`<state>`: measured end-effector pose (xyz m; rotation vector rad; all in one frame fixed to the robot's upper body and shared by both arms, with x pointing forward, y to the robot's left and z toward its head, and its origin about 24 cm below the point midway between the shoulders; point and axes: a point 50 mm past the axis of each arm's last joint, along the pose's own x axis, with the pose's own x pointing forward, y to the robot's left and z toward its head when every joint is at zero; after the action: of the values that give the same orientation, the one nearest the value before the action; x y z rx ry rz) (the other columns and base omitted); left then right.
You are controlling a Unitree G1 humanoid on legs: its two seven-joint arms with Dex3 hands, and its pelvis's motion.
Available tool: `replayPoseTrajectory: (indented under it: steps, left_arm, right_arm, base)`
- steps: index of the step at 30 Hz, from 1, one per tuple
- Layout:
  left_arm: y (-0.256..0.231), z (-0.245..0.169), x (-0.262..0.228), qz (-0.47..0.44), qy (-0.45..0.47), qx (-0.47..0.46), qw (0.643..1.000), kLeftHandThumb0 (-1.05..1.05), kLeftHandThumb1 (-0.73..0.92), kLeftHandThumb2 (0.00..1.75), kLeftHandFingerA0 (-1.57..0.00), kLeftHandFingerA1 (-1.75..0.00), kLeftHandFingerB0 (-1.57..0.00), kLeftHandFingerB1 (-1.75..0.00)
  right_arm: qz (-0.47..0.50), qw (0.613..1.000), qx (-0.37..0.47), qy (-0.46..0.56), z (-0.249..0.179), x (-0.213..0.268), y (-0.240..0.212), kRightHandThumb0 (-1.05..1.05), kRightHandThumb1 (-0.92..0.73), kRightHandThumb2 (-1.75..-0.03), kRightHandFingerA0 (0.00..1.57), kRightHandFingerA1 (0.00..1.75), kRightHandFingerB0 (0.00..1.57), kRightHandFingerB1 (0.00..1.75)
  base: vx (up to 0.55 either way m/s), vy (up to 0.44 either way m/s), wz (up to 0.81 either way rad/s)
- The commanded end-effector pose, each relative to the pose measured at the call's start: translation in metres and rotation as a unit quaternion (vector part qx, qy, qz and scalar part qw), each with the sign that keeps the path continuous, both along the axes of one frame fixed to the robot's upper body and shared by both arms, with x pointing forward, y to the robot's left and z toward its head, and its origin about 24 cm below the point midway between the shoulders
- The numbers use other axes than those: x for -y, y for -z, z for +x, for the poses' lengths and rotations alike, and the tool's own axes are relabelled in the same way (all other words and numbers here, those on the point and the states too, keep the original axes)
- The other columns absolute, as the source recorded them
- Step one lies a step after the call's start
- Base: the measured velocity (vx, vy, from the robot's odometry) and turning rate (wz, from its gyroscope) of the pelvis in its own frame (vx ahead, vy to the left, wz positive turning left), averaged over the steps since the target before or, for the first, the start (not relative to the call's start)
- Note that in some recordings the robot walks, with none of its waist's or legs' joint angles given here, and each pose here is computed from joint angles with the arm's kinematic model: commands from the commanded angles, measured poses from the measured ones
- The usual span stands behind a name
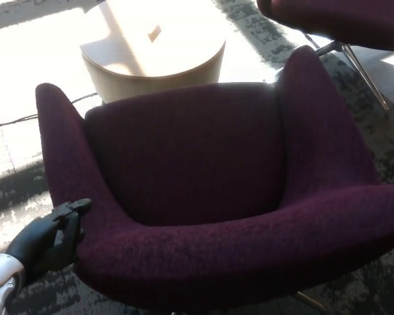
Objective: The robot stands in front of a sofa and uses its left hand to push the left side of the sofa
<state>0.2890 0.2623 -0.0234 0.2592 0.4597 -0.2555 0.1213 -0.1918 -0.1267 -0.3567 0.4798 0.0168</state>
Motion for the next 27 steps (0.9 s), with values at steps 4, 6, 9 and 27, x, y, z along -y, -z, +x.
replayPoseTrajectory:
  steps: [4, 6, 9, 27]
  left_arm:
    - [-0.017, -0.001, -0.034, 0.007, -0.031, 0.022, 0.999, -0.86, 0.88, 1.29, -0.01, -0.26, 0.0, -0.14]
    - [-0.024, -0.011, -0.06, 0.008, -0.076, 0.033, 0.997, -0.89, 0.92, 1.31, 0.0, -0.23, 0.0, -0.11]
    - [-0.02, -0.023, -0.069, -0.003, -0.08, 0.036, 0.996, -0.84, 0.89, 1.28, 0.0, -0.26, 0.0, -0.14]
    - [0.027, -0.09, -0.071, -0.051, -0.109, -0.013, 0.993, -0.86, 0.92, 1.3, 0.0, -0.21, 0.0, -0.13]
  right_arm:
    - [-0.002, 1.0, 0.0, 0.002, -0.002, 0.003, 0.0, -0.55, -0.7, -0.61, 0.75, 0.57, 0.59, 0.43]
    - [0.004, 1.0, -0.001, 0.005, -0.004, 0.003, 0.0, -0.53, -0.7, -0.61, 0.76, 0.6, 0.6, 0.43]
    - [0.004, 1.0, -0.004, 0.004, -0.006, 0.003, 0.001, -0.54, -0.7, -0.61, 0.76, 0.59, 0.6, 0.43]
    - [-0.007, 1.0, -0.018, 0.002, -0.017, 0.002, 0.004, -0.54, -0.7, -0.61, 0.78, 0.58, 0.61, 0.43]
  base:
    - [0.0, 0.0, 0.0]
    - [0.0, 0.0, 0.0]
    - [0.0, 0.0, 0.0]
    - [0.0, 0.0, 0.0]
